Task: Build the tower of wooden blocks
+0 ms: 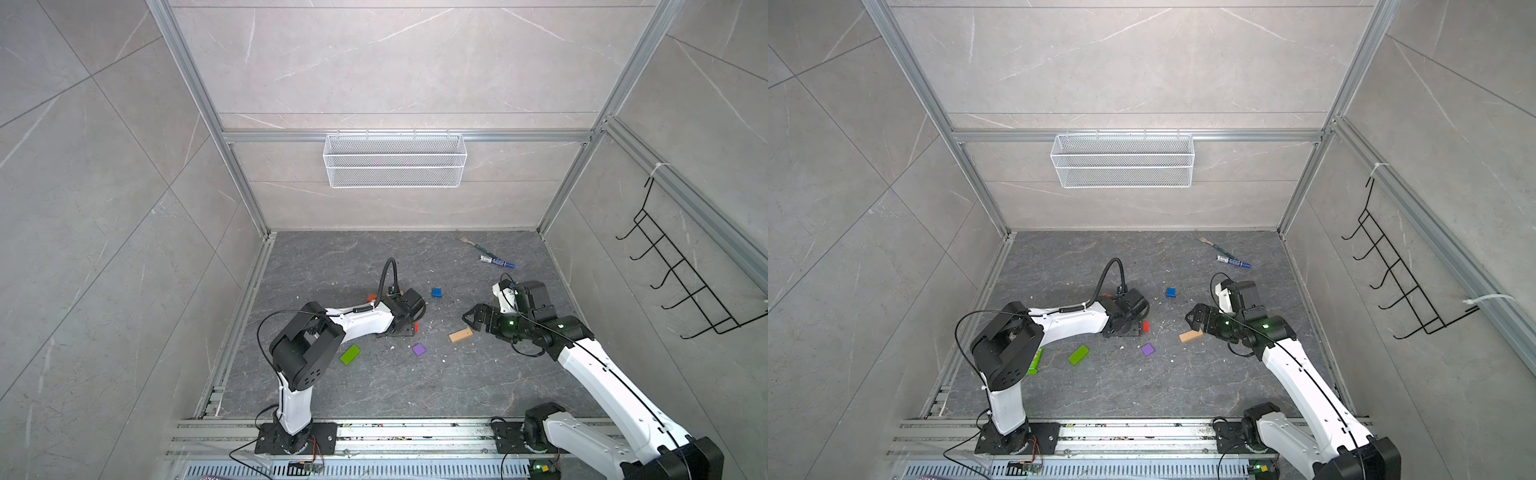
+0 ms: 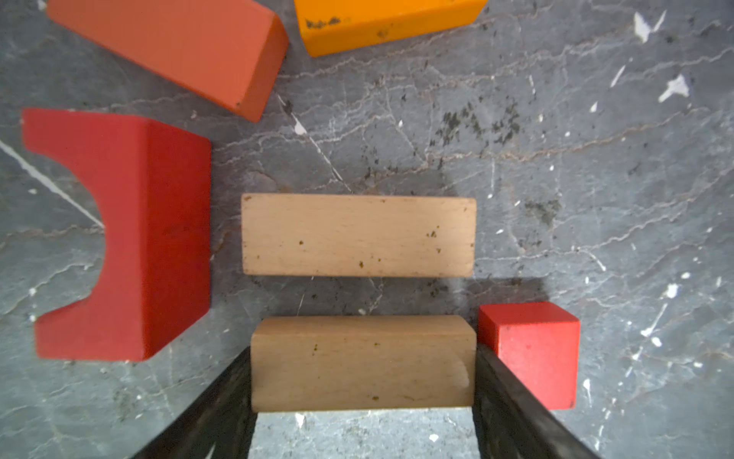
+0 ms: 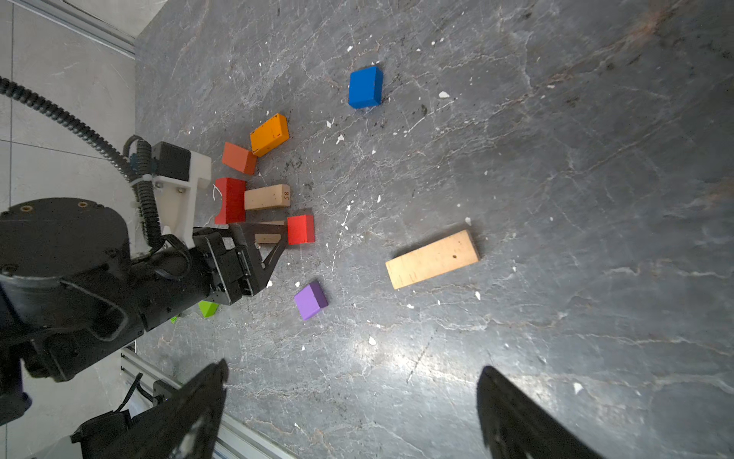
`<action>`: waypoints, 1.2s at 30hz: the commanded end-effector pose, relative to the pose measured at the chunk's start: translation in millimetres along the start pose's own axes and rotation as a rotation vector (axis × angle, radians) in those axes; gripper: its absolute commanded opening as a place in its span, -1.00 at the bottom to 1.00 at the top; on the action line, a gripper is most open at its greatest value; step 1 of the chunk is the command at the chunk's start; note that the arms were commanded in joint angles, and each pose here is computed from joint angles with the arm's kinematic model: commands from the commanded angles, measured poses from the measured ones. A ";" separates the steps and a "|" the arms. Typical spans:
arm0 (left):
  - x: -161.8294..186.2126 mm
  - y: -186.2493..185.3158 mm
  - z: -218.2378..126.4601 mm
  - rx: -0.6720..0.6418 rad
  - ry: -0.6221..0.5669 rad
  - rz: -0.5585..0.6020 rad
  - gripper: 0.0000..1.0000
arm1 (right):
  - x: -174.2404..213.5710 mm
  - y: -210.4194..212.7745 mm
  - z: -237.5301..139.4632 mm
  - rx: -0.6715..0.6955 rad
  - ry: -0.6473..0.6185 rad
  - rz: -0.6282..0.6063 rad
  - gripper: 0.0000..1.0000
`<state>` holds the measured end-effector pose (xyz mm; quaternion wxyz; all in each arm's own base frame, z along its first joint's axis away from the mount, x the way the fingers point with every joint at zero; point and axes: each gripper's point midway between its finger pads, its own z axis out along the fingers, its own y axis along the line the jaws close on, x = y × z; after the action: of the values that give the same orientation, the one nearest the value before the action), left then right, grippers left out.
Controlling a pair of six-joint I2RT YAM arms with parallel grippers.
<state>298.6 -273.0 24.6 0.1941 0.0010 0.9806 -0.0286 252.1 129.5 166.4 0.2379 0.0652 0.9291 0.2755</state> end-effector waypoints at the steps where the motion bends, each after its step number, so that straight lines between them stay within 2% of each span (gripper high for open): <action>1: 2.8 9.4 13.2 -0.026 0.022 -0.032 -0.67 | -2.6 3.8 -6.9 0.005 -0.008 -0.023 0.99; 36: -0.9 22.4 22.3 -0.067 0.043 -0.006 -0.62 | 0.7 0.8 0.5 0.004 0.006 -0.017 0.99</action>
<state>308.4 -271.2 22.3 0.1938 -0.0076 0.9804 -0.0349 252.8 129.7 166.7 0.2383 0.0638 0.9292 0.2751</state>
